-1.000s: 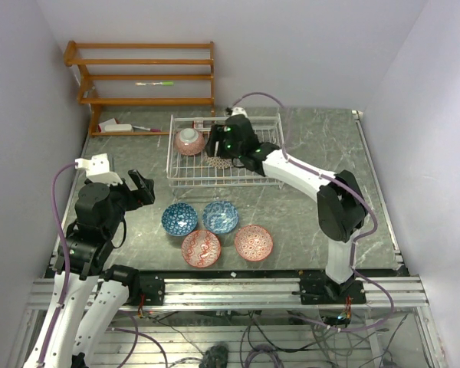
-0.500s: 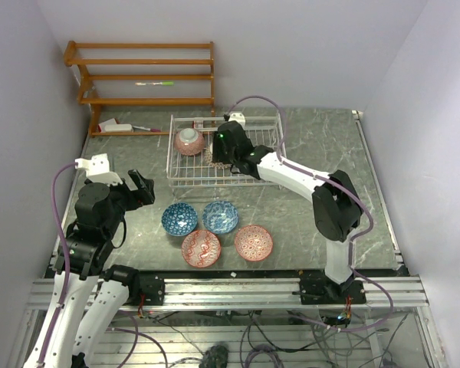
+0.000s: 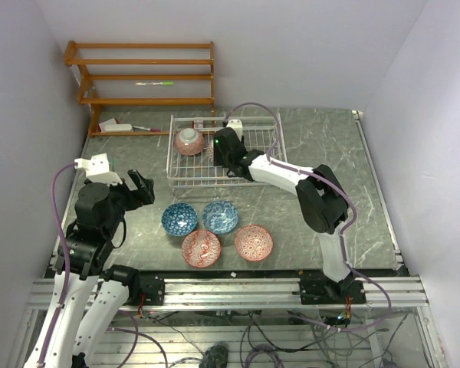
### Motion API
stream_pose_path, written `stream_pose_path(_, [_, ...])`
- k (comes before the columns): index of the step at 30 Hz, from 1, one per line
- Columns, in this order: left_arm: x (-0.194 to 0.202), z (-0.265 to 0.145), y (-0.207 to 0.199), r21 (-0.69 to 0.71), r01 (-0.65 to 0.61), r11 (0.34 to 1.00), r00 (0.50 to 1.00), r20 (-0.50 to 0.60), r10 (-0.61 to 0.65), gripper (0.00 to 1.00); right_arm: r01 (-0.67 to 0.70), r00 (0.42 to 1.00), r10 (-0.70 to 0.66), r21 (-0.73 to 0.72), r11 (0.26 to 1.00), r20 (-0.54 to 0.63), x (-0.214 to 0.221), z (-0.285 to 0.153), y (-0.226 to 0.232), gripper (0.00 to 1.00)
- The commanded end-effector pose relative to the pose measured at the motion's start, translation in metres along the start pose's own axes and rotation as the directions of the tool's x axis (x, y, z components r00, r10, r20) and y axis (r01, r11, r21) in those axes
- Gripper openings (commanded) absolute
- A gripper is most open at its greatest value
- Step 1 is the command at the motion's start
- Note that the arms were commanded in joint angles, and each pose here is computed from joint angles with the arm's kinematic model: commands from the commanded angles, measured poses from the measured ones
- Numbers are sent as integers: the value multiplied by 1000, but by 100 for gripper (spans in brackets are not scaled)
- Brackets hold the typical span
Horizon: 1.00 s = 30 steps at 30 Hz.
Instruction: Load the bowls into the dish rack
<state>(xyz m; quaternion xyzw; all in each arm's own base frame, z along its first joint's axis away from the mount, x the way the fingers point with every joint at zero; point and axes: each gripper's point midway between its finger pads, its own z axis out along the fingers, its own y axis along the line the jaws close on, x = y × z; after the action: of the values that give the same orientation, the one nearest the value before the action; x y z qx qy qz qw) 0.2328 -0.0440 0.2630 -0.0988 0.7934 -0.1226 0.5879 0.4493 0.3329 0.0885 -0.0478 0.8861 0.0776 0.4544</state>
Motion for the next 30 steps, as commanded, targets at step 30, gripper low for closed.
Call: stream_pose_path(30, [-2, 2, 4, -12, -4, 1000, 1000, 13, 4, 98, 2, 980, 18, -99, 995, 197, -32, 54, -3, 52])
